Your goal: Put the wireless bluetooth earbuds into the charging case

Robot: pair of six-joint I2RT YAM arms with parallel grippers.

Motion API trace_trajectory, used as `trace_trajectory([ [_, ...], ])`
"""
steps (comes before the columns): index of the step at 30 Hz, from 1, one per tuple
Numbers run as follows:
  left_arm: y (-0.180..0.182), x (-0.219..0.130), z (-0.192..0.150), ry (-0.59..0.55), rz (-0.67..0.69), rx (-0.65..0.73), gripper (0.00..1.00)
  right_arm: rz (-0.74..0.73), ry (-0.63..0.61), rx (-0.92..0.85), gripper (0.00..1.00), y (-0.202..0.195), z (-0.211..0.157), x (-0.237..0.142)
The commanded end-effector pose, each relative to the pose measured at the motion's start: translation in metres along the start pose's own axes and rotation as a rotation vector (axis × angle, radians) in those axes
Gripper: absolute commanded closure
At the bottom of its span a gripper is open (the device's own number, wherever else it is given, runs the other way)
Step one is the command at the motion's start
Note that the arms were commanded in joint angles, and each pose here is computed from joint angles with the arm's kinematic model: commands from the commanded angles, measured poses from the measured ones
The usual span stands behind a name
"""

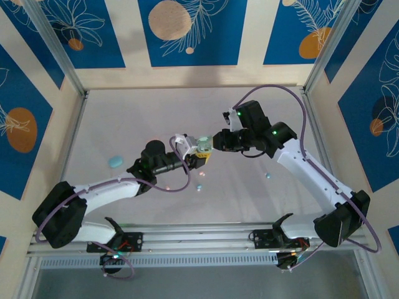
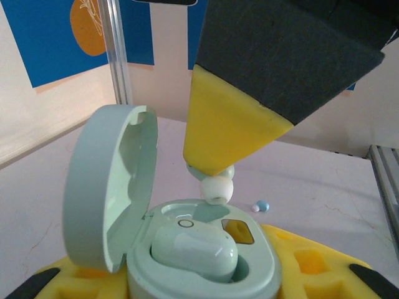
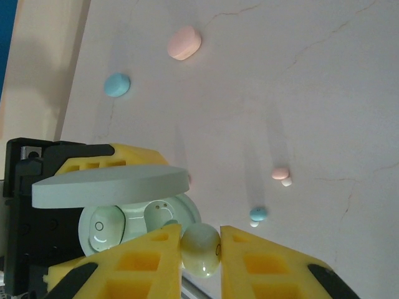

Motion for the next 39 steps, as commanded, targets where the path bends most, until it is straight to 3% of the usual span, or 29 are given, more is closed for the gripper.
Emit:
trace_trajectory([
  [1,-0.005,0.004,0.013,-0.049,-0.033,0.022,0.68,0.011,-0.018,-0.034,0.79,0.008,0.004,-0.003],
  [39,-0.004,0.003,0.018,-0.066,-0.023,0.024,0.68,-0.190,0.035,-0.181,0.77,0.017,-0.004,0.011],
])
Point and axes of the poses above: each hand's point on the last joint's axis, 136 mm out from that joint toward the fingers, its own x axis out along the fingers, its own y axis along the line the jaws close on, z = x × y, the point moved 7 cm from there along -x, back along the fingers, and after that the axes turned 3 degrees about x, right-handed, at the moved point
